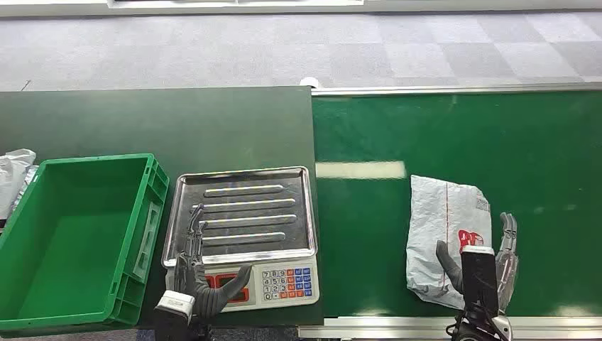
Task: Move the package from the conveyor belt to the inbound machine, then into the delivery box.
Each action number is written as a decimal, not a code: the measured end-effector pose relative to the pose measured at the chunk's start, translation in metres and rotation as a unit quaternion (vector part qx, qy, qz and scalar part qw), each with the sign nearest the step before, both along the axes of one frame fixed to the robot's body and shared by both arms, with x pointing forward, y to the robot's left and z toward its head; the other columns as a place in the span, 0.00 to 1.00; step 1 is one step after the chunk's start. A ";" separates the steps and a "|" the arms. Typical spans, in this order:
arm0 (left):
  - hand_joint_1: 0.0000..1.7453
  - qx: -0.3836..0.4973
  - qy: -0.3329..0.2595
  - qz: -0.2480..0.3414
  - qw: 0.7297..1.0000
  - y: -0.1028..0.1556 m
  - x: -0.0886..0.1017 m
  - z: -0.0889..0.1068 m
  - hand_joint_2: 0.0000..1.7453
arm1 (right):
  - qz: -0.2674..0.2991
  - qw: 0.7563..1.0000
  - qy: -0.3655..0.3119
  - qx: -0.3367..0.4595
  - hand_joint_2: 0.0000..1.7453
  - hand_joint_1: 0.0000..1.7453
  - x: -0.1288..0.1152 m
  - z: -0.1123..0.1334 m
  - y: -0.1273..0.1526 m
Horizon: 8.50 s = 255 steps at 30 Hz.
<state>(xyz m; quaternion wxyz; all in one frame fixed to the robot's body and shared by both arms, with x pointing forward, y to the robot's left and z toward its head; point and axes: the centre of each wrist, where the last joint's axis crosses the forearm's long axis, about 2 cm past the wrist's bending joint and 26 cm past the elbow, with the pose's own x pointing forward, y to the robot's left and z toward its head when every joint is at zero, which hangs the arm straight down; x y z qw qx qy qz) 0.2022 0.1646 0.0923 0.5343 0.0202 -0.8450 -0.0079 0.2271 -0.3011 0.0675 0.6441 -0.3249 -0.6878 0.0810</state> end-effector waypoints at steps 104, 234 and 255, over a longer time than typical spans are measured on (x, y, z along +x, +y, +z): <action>0.00 -0.030 -0.090 0.113 0.989 0.062 0.059 0.050 1.00 | 0.526 0.850 0.024 -0.002 1.00 1.00 0.110 0.071 0.236; 1.00 0.144 -0.008 0.129 0.981 0.093 0.112 0.000 1.00 | 0.248 0.915 -0.316 0.026 1.00 0.00 0.046 0.099 0.100; 1.00 0.094 -0.160 0.216 0.959 0.111 0.093 0.067 1.00 | 0.244 0.927 -0.277 0.059 1.00 0.00 0.032 0.081 0.095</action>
